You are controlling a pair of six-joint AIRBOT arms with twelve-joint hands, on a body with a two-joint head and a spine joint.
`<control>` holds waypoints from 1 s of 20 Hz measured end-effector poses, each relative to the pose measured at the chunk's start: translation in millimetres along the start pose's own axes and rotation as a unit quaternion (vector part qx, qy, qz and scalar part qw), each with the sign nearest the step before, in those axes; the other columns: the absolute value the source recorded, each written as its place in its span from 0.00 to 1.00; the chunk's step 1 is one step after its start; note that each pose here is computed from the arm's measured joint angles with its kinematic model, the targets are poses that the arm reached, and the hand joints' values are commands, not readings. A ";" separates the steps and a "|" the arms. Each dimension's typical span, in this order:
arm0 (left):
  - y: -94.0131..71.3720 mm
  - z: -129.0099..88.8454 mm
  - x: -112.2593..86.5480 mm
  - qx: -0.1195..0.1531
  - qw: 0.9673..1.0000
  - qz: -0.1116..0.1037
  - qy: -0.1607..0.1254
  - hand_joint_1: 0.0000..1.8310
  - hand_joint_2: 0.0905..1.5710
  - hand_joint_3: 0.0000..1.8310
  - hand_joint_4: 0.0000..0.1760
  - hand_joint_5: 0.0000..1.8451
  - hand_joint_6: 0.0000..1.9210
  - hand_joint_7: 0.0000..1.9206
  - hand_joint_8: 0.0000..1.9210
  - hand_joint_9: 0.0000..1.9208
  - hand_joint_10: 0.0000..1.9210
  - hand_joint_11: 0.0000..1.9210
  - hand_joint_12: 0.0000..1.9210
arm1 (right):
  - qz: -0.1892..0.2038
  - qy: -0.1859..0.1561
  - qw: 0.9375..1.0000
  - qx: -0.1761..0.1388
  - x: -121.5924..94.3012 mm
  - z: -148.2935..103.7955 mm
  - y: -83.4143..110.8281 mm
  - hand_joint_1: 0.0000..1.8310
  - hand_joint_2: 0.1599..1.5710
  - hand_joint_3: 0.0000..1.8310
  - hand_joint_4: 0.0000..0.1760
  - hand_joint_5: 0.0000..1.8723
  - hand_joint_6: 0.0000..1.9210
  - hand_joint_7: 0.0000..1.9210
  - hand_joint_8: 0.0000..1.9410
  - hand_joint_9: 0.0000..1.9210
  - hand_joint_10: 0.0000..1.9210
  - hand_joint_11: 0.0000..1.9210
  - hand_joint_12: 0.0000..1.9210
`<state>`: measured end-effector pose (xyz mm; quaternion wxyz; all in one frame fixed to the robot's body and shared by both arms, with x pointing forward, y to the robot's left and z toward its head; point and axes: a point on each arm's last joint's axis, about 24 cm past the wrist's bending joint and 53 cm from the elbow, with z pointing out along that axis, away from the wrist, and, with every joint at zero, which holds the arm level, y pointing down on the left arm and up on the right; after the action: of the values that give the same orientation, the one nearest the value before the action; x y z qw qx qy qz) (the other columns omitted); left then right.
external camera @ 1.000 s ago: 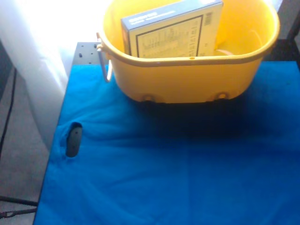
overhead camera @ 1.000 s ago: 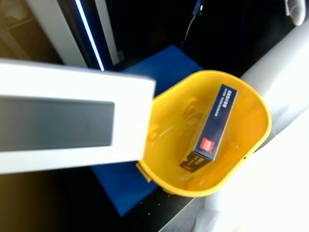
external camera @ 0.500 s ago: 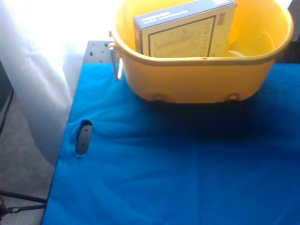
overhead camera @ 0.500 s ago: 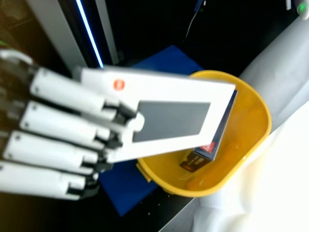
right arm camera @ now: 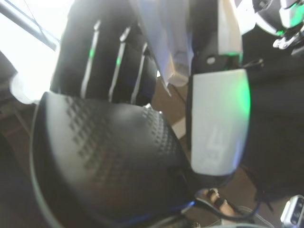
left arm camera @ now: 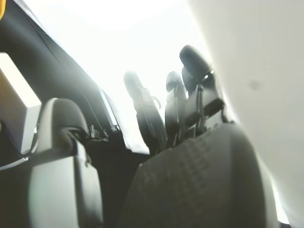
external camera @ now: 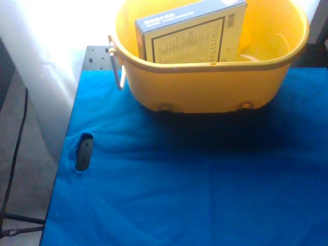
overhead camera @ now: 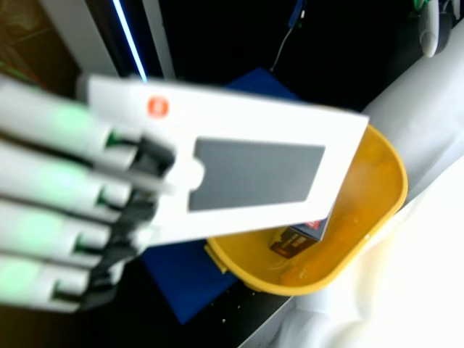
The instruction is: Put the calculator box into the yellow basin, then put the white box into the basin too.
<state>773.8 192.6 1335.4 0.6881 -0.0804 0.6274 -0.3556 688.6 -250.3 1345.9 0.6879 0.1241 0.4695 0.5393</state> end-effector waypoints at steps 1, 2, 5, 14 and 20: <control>1.4 2.0 4.6 -0.002 1.000 0.001 0.005 0.44 0.62 0.00 0.00 0.31 0.11 0.14 0.00 0.00 0.33 0.00 0.72 | -0.002 -0.001 1.000 -0.002 0.5 0.3 0.8 0.71 0.66 0.00 0.00 0.48 0.47 0.60 0.47 0.55 0.59 0.48 0.80; 0.6 4.1 6.4 -0.001 1.000 0.001 0.006 0.44 0.65 0.00 0.00 0.27 0.18 0.16 0.01 0.00 0.35 0.00 0.75 | -0.004 -0.001 1.000 -0.003 1.8 1.3 1.3 0.75 0.68 0.00 0.00 0.45 0.49 0.56 0.49 0.50 0.65 0.47 0.79; -1.2 4.9 7.3 0.001 1.000 0.000 0.005 0.44 0.68 0.00 0.00 0.20 0.29 0.15 0.00 0.00 0.29 0.00 0.67 | 0.000 0.003 1.000 -0.005 11.4 4.3 0.5 0.75 0.68 0.00 0.00 0.44 0.50 0.56 0.48 0.50 0.65 0.47 0.79; -5.7 6.4 11.1 0.007 1.000 -0.009 0.008 0.43 0.66 0.00 0.00 0.23 0.22 0.18 0.00 0.00 0.36 0.00 0.90 | 0.000 0.022 1.000 0.001 44.3 19.3 -0.7 0.71 0.66 0.00 0.00 0.48 0.47 0.60 0.47 0.55 0.59 0.48 0.80; -5.8 6.4 7.5 0.008 1.000 -0.008 0.002 0.39 0.74 0.00 0.00 0.23 0.11 0.17 0.00 0.00 0.33 0.00 0.68 | -0.003 0.020 1.000 0.000 42.4 19.1 0.1 0.61 0.54 0.00 0.00 0.15 0.11 0.08 0.06 0.04 0.12 0.02 0.50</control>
<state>777.2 181.7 1333.9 0.6849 -0.0790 0.6248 -0.3664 702.5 -207.4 1334.3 0.6801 0.1121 0.4830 0.5399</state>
